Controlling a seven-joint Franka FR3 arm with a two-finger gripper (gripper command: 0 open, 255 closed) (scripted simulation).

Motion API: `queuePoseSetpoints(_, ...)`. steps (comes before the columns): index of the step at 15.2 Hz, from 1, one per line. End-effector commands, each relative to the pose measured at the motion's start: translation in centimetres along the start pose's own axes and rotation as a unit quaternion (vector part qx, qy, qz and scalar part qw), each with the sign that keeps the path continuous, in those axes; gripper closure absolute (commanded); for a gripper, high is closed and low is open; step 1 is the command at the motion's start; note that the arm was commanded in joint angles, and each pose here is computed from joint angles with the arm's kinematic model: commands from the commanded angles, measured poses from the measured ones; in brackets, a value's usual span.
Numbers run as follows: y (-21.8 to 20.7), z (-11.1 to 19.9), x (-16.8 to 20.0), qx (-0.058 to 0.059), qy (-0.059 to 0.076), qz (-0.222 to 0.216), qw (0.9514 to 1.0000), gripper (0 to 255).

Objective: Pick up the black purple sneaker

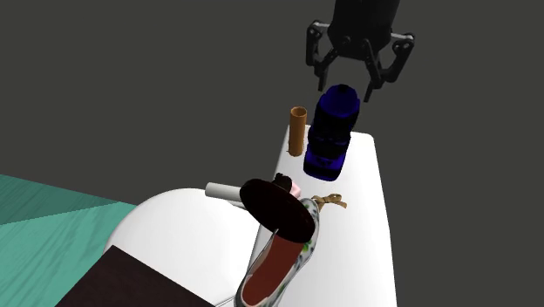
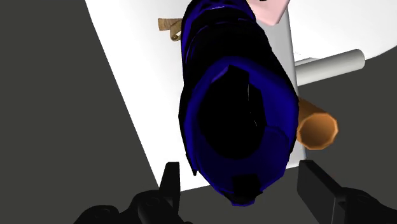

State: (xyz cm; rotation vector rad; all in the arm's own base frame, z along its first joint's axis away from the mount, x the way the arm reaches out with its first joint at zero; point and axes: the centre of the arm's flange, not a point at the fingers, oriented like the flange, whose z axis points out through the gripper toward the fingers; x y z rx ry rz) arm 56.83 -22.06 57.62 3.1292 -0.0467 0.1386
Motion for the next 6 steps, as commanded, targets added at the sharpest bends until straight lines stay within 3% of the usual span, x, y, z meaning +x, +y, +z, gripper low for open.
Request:
queuePoseSetpoints(1,0.0,-1.2,0.1,0.0,0.001,0.0,1.0,255)
queuePoseSetpoints(6,0.0,-2.9,0.2,0.0,0.001,0.0,1.0,255)
